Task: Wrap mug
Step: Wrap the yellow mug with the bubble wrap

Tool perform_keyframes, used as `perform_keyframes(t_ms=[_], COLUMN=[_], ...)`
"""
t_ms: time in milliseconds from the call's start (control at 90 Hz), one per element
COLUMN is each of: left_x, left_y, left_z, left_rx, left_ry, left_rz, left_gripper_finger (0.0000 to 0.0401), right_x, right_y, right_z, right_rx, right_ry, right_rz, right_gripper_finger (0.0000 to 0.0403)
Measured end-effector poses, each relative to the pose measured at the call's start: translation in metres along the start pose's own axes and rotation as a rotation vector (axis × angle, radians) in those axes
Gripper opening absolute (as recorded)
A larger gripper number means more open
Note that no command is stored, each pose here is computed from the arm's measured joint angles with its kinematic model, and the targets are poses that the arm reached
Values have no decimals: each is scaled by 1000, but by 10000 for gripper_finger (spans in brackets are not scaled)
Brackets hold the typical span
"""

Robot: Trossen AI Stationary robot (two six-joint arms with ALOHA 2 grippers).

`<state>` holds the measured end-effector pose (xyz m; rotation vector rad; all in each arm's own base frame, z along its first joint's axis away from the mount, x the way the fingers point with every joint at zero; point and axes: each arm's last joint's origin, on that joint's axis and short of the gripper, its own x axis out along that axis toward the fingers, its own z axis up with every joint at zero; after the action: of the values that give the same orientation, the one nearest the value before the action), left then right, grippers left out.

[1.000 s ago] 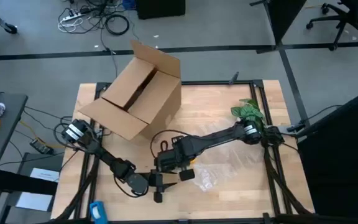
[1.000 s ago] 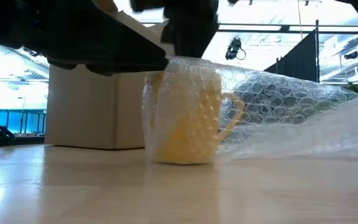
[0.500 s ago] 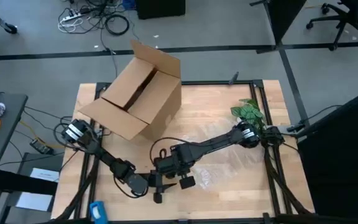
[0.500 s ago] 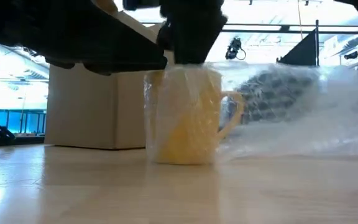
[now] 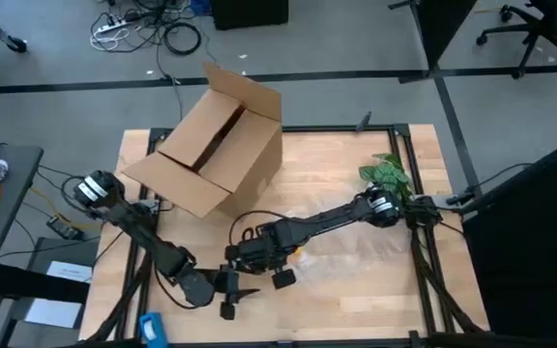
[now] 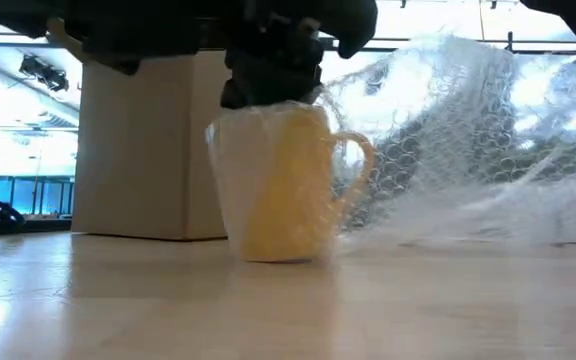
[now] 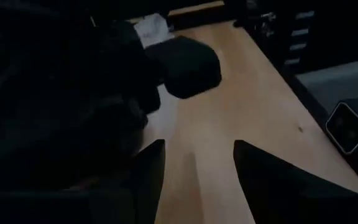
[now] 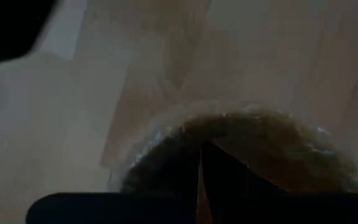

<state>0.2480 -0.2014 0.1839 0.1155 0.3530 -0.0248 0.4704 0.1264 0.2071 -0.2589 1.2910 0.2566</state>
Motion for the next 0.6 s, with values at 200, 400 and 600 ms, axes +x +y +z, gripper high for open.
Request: perform_keyframes(t_ms=[200, 400, 600], left_x=[3, 5, 9], left_y=[3, 7, 12], left_z=[-1, 0, 0], left_rx=[-3, -9, -15], left_ry=[8, 11, 13], left_rz=[20, 34, 51], left_gripper_finger=[177, 177, 177], right_x=[-30, -53, -50], right_y=[0, 0, 3], right_z=[-3, -12, -8], right_rx=[9, 49, 35], right_ry=[-29, 0, -47], right_rz=[-17, -12, 40], right_gripper_finger=[0, 0, 0])
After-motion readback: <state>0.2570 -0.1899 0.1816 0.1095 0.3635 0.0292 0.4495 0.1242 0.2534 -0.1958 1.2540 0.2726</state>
